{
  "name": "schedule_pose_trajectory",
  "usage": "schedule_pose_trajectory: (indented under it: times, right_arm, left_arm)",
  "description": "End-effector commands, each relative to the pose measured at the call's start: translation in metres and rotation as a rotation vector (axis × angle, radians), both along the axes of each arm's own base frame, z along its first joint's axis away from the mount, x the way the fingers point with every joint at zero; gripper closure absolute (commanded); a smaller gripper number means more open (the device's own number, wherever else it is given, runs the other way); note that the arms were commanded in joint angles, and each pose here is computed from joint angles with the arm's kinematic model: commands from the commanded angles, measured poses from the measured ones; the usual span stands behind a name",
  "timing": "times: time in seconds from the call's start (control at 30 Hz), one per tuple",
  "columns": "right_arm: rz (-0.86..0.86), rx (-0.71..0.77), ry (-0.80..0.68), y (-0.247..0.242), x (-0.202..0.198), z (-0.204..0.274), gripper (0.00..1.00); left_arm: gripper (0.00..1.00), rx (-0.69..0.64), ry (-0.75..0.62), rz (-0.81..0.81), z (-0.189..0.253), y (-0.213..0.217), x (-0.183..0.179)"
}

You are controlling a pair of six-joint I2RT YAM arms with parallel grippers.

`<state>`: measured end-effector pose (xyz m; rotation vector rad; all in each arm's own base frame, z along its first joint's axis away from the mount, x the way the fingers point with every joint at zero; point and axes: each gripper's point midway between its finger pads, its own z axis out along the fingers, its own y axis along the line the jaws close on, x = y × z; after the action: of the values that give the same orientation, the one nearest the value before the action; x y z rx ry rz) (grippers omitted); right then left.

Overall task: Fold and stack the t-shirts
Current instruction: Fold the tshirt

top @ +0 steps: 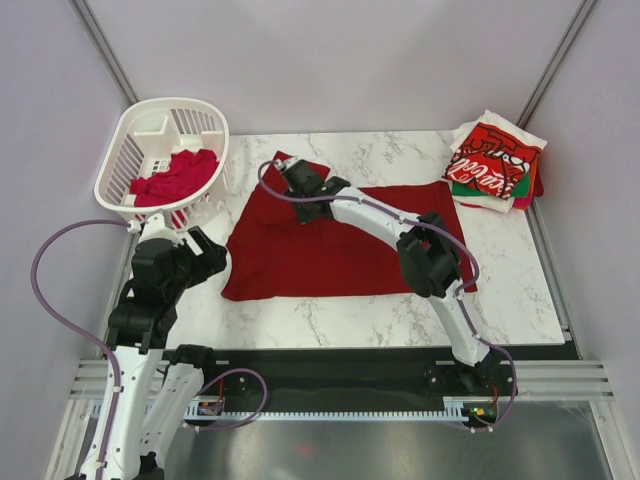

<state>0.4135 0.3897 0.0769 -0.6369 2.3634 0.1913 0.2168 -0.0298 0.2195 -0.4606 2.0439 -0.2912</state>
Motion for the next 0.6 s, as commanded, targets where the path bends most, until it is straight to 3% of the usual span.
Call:
schedule_pose_trajectory:
  times: [0.0, 0.1, 0.2, 0.3, 0.43, 0.5, 0.57]
  right_arm:
    - [-0.053, 0.057, -0.096, -0.015, 0.034, 0.051, 0.80]
    - [-0.100, 0.037, -0.101, -0.030, 0.053, 0.046, 0.16]
    - [-0.151, 0.035, -0.112, -0.046, 0.069, 0.048, 0.06]
    - [-0.204, 0.042, -0.149, -0.065, 0.076, 0.070, 0.05]
    - [-0.263, 0.080, -0.203, -0.090, 0.057, 0.116, 0.05]
    - [-0.282, 0.072, -0.178, -0.108, 0.039, 0.101, 0.05]
    - [-0.332, 0.174, -0.205, -0.133, 0.028, 0.128, 0.04]
  left_arm:
    - [0.13, 0.036, -0.020, -0.012, 0.006, 0.002, 0.004]
    - [0.13, 0.036, -0.008, -0.013, 0.003, 0.002, 0.005]
    - [0.12, 0.035, 0.002, -0.016, 0.002, 0.001, 0.006]
    - [0.11, 0.030, 0.004, -0.042, 0.002, -0.003, 0.007]
    - [0.07, 0.018, 0.023, -0.085, -0.003, -0.011, 0.010]
    - [0.06, 0.008, 0.049, -0.119, -0.009, -0.017, 0.014]
    - [0.05, 0.003, 0.123, -0.127, -0.025, -0.020, 0.021]
